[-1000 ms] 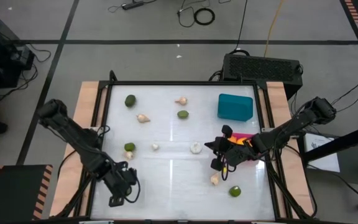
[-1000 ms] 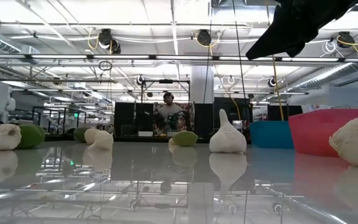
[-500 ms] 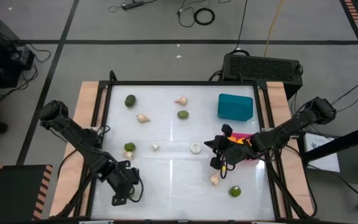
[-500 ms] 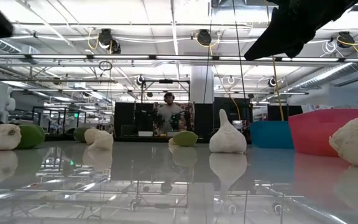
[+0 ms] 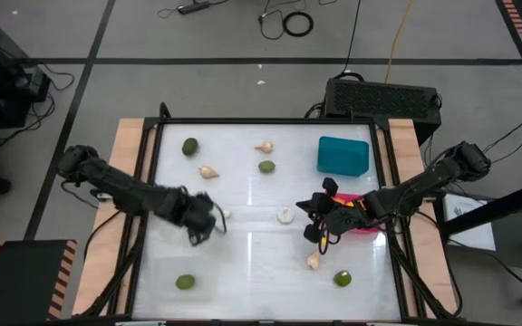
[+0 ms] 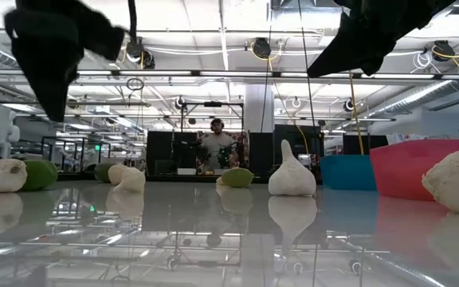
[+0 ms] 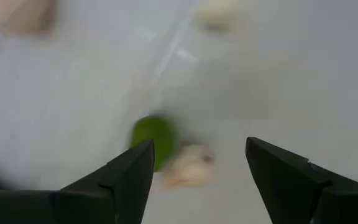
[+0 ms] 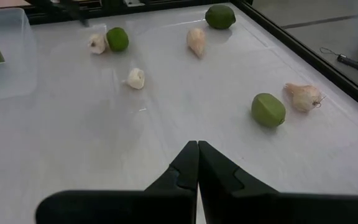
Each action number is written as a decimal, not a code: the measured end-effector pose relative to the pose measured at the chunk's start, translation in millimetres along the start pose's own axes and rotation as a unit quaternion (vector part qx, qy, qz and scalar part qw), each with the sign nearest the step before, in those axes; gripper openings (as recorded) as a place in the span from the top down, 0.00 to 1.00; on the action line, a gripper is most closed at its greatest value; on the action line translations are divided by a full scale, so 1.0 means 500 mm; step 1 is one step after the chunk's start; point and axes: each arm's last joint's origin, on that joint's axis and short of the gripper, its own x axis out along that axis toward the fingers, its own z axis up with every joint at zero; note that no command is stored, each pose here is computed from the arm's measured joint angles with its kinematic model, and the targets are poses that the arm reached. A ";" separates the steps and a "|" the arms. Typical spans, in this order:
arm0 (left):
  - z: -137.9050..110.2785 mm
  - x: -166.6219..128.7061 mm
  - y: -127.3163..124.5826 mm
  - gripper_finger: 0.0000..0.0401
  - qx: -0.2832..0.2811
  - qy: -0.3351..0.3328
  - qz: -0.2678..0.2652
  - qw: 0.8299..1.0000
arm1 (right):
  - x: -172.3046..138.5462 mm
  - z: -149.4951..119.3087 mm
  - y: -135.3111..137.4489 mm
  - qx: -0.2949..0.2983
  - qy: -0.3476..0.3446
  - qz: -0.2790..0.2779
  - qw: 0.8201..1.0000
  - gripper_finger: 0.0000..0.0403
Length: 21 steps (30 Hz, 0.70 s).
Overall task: Sort produce into baskets
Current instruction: Put the green lime into the transparent bin
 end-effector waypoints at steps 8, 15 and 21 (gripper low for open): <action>0.017 0.058 0.049 0.36 0.006 0.069 -0.021 0.997 | 0.000 0.000 0.000 -0.010 0.000 0.000 1.000 1.00; 0.018 0.074 0.067 0.36 0.002 0.072 0.000 0.997 | 0.000 0.000 0.000 -0.016 0.000 0.000 1.000 1.00; -0.005 0.107 0.082 0.36 0.003 0.095 0.021 0.995 | 0.000 0.000 0.000 -0.017 0.000 0.000 1.000 1.00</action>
